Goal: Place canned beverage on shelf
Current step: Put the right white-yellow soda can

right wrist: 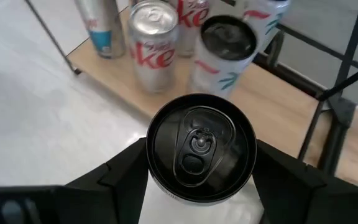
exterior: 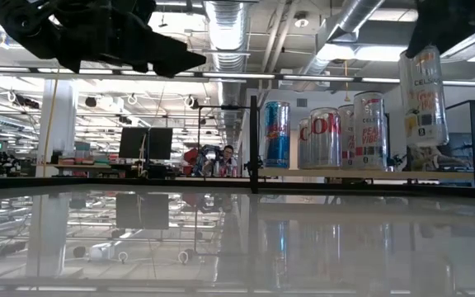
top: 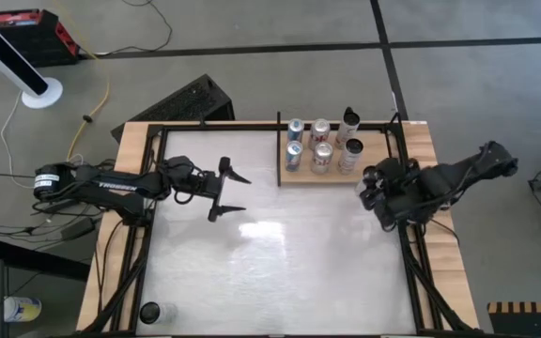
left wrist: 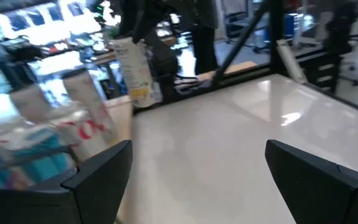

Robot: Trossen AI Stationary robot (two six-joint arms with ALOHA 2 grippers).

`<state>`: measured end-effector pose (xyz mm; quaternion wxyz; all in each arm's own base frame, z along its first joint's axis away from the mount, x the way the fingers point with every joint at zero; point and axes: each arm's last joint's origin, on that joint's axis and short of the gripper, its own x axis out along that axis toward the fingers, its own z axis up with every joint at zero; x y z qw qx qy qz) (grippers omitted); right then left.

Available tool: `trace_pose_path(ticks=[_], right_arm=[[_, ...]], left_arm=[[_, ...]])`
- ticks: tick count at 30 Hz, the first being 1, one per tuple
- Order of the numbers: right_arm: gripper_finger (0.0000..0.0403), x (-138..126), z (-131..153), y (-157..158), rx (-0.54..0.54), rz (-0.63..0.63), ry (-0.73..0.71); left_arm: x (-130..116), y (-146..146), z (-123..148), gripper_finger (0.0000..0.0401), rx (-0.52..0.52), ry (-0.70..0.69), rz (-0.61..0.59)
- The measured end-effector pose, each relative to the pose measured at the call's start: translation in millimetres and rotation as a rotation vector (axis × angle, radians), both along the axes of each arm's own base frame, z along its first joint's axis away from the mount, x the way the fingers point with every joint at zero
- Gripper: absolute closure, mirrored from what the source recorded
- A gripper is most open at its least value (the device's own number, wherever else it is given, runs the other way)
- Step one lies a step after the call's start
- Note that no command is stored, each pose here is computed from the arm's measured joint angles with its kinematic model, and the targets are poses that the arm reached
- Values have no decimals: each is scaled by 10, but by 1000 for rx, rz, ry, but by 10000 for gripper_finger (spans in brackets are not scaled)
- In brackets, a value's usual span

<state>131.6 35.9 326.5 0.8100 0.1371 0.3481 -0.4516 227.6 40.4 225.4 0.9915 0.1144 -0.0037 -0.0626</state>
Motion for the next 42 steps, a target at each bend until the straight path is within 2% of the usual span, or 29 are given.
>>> trace_pose_path(ticks=[4, 15, 20, 30, 34, 39, 42], right_arm=[[135, -77, 54, -154, -20, -14, 24], [135, -197, 111, -470, -52, -139, 86], [135, -189, 120, -598, -61, -202, 100], [135, -151, 161, -930, -58, -241, 136], [135, -248, 154, -1040, -53, -268, 96], [135, -310, -3, -1190, -41, -242, -12], [135, -333, -80, -1300, -54, -234, -16]], left_arm=[[15, 15, 38, 48, 39, -16, 40], [8, 80, 54, 48, 45, -20, 69], [7, 87, 52, 48, 45, -18, 72], [6, 81, 18, 48, 59, 14, 52], [5, 70, 16, 48, 58, 15, 11], [4, 69, 3, 48, 59, 28, 9], [4, 69, 3, 48, 60, 28, 9]])
